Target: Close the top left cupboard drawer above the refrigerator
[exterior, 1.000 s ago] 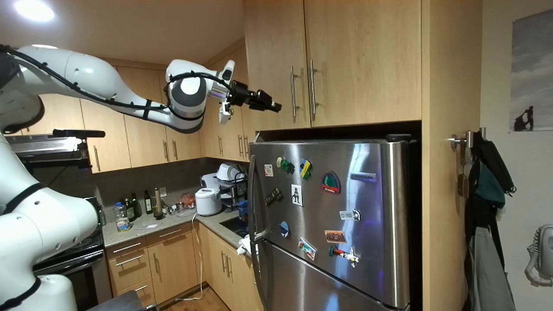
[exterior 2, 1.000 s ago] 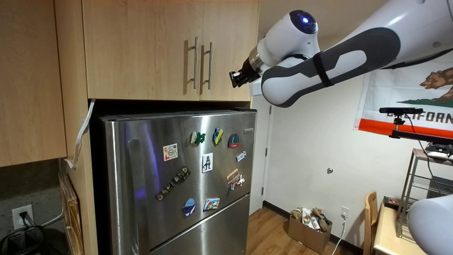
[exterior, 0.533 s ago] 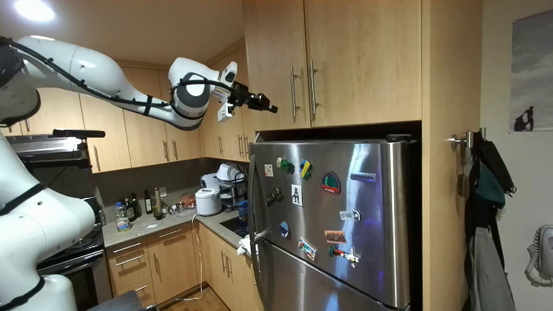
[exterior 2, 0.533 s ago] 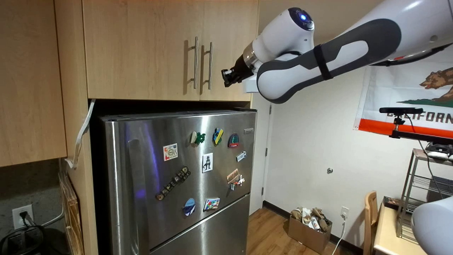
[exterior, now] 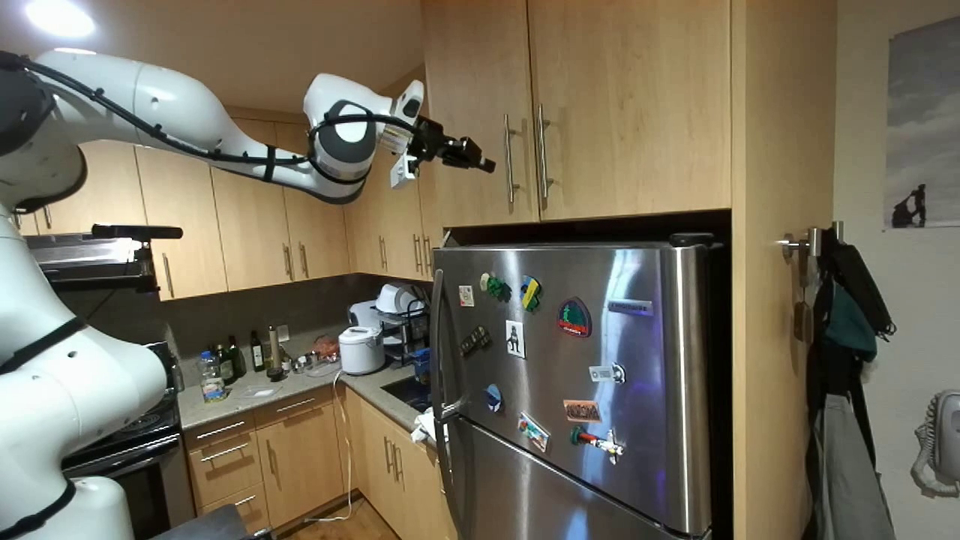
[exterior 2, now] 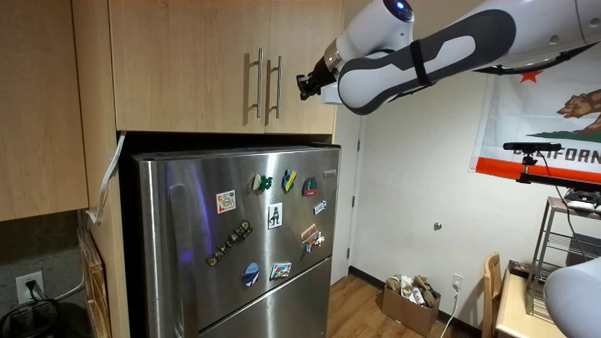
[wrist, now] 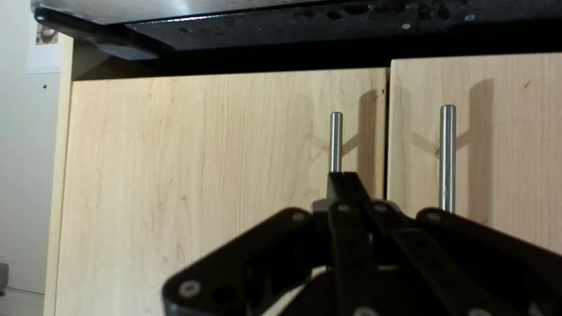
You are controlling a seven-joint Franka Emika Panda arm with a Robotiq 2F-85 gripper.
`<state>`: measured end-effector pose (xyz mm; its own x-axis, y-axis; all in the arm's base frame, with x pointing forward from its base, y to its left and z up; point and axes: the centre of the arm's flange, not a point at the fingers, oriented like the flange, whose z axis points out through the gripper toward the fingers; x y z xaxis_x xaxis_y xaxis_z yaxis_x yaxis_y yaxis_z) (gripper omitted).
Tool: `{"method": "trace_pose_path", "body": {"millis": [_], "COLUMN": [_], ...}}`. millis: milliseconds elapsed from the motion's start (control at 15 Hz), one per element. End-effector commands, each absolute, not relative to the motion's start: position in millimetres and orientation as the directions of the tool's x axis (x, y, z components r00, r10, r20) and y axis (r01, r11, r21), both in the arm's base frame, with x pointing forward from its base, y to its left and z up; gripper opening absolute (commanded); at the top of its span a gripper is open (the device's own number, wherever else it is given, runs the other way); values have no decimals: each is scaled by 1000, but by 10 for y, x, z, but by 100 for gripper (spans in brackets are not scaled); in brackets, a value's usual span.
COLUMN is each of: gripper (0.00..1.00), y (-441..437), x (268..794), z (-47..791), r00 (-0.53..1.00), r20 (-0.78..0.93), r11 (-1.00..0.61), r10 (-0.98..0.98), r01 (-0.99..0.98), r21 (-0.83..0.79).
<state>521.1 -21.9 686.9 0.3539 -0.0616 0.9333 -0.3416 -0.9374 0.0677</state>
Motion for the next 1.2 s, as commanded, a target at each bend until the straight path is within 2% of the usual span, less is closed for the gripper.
{"method": "trace_pose_path", "body": {"millis": [0, 467, 1133], "gripper": [3, 2, 0], "y": [-248, -262, -174], "x": [5275, 5204, 5962], "z": [6940, 6825, 6547], "r00": [346, 351, 322], "r20": [936, 935, 940], "r11": [-925, -934, -930], "r10": [-71, -59, -115], "r01": [-373, -351, -368], "r21": [68, 73, 13]}}
